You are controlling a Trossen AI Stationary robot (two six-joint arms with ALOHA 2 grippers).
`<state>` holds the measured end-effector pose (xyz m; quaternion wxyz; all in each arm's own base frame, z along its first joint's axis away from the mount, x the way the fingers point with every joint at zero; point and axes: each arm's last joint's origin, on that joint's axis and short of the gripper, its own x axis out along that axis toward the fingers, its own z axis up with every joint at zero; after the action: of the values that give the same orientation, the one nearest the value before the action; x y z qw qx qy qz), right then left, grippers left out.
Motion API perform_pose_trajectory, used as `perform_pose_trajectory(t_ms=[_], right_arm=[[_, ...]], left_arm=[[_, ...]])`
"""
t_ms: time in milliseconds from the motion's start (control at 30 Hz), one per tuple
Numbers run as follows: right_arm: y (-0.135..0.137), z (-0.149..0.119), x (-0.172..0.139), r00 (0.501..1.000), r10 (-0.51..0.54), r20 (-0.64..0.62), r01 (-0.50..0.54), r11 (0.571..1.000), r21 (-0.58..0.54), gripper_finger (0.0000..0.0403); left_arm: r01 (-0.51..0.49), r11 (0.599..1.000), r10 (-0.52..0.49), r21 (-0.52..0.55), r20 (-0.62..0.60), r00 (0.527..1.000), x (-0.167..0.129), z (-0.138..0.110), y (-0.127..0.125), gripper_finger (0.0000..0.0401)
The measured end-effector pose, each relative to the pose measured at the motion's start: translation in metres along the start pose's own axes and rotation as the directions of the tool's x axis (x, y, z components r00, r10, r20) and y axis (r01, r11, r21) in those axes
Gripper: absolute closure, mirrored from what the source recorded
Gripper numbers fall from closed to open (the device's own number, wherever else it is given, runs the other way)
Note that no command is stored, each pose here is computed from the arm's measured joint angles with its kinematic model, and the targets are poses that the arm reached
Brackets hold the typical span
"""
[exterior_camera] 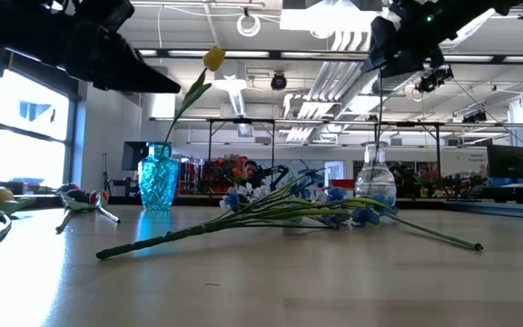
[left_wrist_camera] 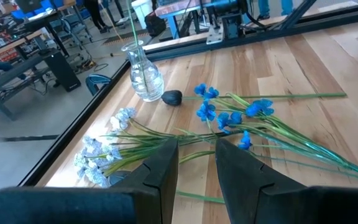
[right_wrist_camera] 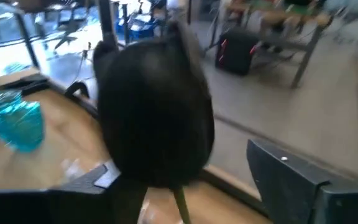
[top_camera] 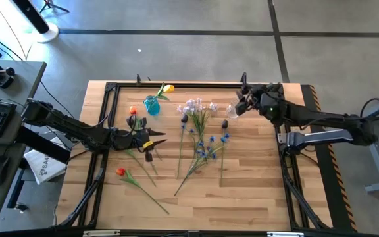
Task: Sort flowers into vase by color
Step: Put the black flower into the transparent vase, then put the orange flower into the blue vase
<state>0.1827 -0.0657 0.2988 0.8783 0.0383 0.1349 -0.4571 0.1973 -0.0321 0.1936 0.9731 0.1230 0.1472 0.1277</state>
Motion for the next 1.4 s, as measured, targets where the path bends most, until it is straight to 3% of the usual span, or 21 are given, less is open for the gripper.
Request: perform_pose_trajectory(t_ms=[233, 467, 733, 1000, 1400], right_arm=[[-0.013, -0.001, -0.002, 0.975, 0.01, -0.222, 0.001, 0.999, 0.047, 0.0125], [-0.011, 0.0, -0.001, 0.94, 0.205, -0.272, -0.181, 0.977, 0.108, 0.014], [-0.02, -0.005, 0.001, 0.917, 0.199, -0.347, -0.17, 0.979, 0.113, 0.0142], [-0.036, 0.011, 0.015, 0.969, 0.146, -0.2, -0.117, 0.982, 0.149, 0.0142], [-0.052, 0.03, 0.024, 0.981, 0.194, -0.028, -0.187, 0.969, 0.161, 0.0141]], left_arm=[[-0.011, 1.0, 0.011, -0.007, 0.005, 1.0, 0.001, 0.0, 0.002, 0.0305], [-0.009, 1.0, 0.009, -0.008, 0.007, 1.0, 0.001, 0.001, 0.002, 0.0305], [-0.009, 1.0, 0.009, -0.008, 0.008, 1.0, 0.001, 0.001, 0.002, 0.0305], [-0.013, 1.0, 0.013, -0.009, 0.024, 1.0, 0.001, 0.003, 0.002, 0.0305], [-0.014, 1.0, 0.014, -0.008, 0.023, 1.0, 0.001, 0.002, 0.002, 0.0305]])
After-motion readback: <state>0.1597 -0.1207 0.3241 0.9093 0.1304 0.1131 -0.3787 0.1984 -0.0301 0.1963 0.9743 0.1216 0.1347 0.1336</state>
